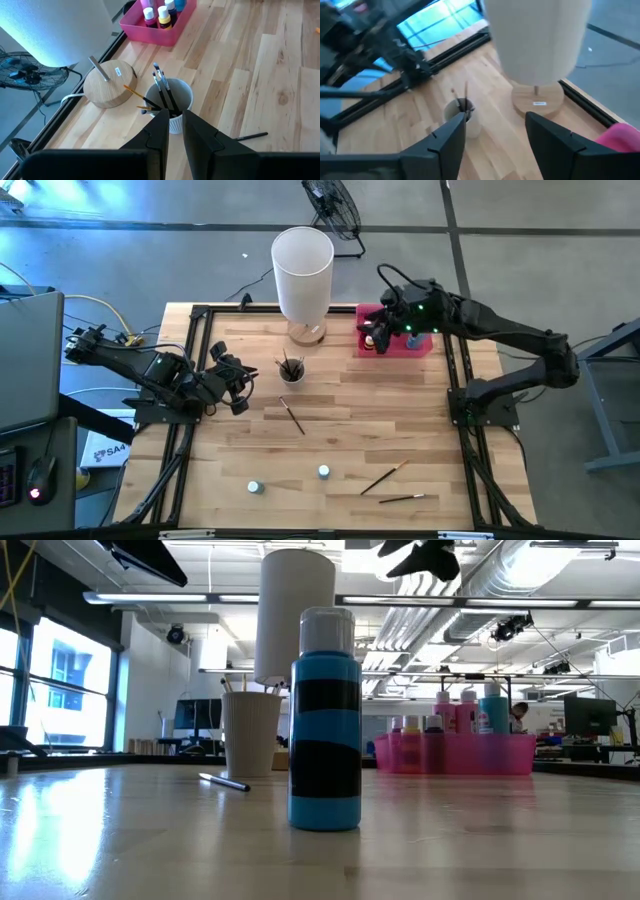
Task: Pick & Place Paint Supplies
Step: Put the small blue paint bottle into the pink bin
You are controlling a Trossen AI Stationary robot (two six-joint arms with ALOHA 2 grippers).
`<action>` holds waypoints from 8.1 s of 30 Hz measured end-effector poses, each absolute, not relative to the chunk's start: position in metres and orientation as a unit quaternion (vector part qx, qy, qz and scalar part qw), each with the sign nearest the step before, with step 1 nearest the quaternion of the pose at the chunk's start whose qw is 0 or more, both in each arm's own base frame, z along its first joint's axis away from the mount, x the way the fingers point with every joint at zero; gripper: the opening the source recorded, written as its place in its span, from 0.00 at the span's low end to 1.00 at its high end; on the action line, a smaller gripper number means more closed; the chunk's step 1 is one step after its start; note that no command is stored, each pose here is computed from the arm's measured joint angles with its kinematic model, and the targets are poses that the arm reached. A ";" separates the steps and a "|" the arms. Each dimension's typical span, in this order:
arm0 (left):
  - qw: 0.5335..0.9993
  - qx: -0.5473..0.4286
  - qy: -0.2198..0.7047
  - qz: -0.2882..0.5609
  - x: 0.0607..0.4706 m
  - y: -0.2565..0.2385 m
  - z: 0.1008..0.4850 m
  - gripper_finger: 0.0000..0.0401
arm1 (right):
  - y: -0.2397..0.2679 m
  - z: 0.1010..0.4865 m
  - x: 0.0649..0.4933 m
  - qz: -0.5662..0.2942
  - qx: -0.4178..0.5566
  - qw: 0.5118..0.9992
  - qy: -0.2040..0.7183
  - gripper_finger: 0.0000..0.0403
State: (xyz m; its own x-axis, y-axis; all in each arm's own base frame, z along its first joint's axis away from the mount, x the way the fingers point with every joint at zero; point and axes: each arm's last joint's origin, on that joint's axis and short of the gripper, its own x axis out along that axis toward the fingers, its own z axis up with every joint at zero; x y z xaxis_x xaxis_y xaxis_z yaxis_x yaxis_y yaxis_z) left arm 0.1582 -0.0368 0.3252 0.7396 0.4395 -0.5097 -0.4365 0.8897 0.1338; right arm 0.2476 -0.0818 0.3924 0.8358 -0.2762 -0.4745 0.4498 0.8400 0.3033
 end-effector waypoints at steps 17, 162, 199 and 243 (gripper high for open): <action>0.935 -0.003 0.266 0.236 0.159 -0.037 0.326 0.12 | -0.027 0.396 0.255 -0.087 0.149 0.958 0.228 0.05; 0.976 -0.128 0.166 0.058 0.115 -0.128 0.307 0.12 | 0.113 0.384 0.334 0.197 0.136 0.970 0.045 0.01; 0.958 -0.128 0.254 0.038 0.162 -0.136 0.284 0.00 | 0.109 0.370 0.349 0.143 0.127 0.962 0.197 0.01; 0.878 -0.208 0.357 -0.243 0.327 -0.117 0.150 0.00 | 0.061 0.303 0.223 -0.088 0.219 0.969 0.078 0.01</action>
State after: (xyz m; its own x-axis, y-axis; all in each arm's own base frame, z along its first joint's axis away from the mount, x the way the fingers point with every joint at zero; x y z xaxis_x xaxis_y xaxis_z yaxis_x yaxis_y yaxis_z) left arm 0.3275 -0.1173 0.1500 0.6278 -0.5747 -0.5250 0.2784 0.7956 -0.5381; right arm 0.2228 0.0608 0.3032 0.9725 -0.1356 -0.1894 0.2039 0.8887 0.4107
